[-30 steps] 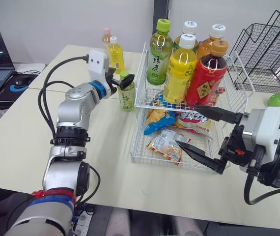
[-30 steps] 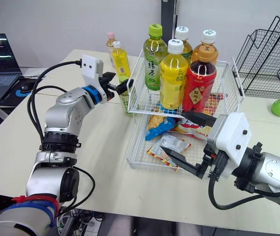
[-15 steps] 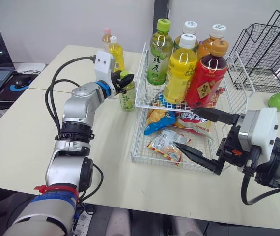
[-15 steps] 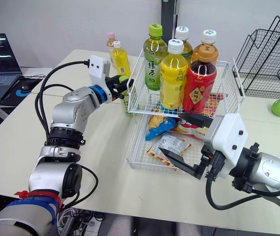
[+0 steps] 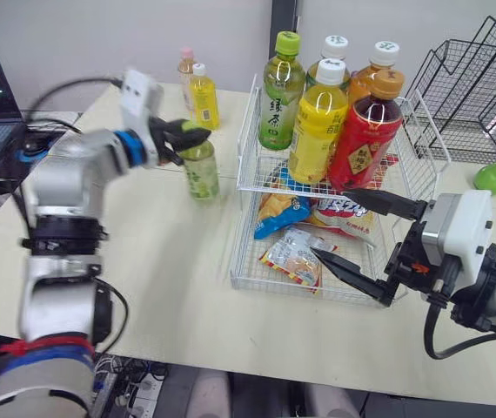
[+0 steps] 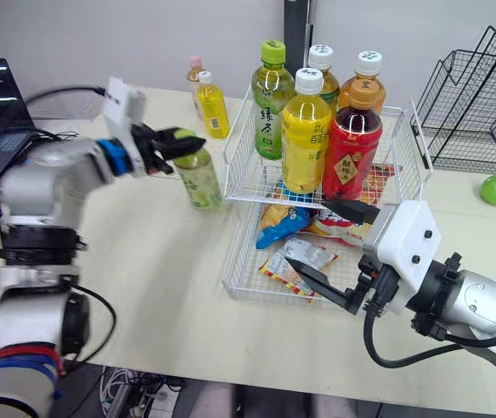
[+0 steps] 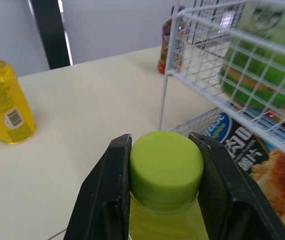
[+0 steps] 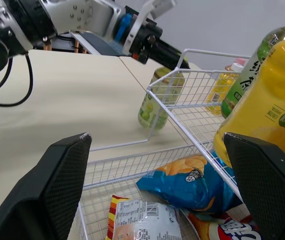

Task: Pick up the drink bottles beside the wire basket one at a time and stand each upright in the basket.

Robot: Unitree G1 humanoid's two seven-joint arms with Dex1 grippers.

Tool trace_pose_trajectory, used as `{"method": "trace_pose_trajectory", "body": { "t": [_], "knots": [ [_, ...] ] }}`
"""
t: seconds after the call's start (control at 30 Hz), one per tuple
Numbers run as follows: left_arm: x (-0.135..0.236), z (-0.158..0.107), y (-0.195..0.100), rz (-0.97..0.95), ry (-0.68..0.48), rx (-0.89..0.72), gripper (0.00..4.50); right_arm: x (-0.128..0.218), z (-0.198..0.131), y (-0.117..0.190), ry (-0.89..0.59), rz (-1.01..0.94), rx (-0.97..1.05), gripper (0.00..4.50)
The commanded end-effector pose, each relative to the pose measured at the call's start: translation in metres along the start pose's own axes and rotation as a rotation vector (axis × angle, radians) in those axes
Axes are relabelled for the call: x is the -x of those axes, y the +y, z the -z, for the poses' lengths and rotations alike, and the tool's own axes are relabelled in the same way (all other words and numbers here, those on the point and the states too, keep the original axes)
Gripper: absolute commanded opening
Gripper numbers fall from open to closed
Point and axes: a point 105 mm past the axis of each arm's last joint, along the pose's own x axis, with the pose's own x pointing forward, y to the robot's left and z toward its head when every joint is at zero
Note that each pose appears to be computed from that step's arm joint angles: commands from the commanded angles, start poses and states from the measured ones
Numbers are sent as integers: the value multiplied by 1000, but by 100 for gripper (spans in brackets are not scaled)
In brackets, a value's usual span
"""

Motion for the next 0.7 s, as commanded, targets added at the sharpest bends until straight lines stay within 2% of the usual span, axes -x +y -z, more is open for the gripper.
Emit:
{"method": "trace_pose_trajectory", "body": {
  "t": [0.03,0.17,0.37,0.5,0.7],
  "knots": [
    [30,-80,-17,129,-136,-99,136,4,-12,1,-43,-38,20,450],
    [56,-144,-25,164,-212,-161,136,5,-11,0,-41,-59,-10,450],
    [57,-188,-61,352,-289,-125,136,3,-11,0,-49,-68,-29,450],
    [48,-197,-76,444,-296,-80,136,3,-12,-2,-61,-57,-29,450],
    [14,-183,-89,537,-231,-79,136,3,-16,-5,-81,-28,-37,450]
  ]
}}
